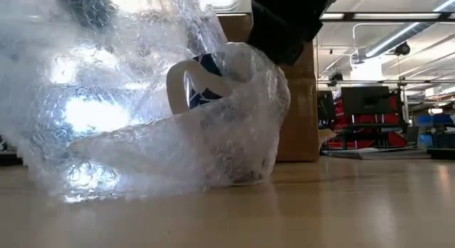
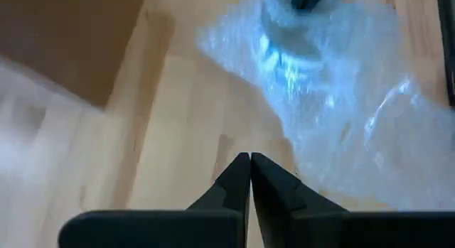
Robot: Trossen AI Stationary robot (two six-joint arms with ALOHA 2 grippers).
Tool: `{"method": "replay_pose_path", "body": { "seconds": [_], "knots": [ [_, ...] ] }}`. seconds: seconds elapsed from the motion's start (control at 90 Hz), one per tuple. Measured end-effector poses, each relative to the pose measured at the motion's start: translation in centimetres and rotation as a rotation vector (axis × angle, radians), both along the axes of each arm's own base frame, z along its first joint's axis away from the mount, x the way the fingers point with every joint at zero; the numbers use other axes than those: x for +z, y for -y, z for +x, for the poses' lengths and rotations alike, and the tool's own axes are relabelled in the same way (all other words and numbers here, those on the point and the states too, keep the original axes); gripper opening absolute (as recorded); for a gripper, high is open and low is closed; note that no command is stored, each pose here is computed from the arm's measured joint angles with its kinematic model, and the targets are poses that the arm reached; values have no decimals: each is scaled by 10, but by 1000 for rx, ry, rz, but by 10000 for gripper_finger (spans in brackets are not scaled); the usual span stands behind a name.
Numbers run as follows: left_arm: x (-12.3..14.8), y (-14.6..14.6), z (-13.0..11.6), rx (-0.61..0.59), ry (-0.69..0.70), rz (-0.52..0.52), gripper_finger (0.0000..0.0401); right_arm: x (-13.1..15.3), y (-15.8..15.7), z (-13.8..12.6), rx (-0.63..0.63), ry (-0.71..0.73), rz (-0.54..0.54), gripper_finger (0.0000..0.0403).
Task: Wrap mug
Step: Wrap the blue mug in bubble wrap
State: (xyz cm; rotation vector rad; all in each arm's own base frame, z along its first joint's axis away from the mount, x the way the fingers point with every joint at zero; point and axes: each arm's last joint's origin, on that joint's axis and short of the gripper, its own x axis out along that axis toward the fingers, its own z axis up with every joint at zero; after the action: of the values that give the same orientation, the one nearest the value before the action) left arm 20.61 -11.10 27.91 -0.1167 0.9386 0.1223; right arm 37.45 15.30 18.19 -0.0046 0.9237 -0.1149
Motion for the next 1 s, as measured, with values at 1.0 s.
{"method": "replay_pose_path", "body": {
  "seconds": [1.0],
  "knots": [
    [-89,15,133,-173,316,-81,0,29,5,-6,2,-17,-10,0]
  ]
}}
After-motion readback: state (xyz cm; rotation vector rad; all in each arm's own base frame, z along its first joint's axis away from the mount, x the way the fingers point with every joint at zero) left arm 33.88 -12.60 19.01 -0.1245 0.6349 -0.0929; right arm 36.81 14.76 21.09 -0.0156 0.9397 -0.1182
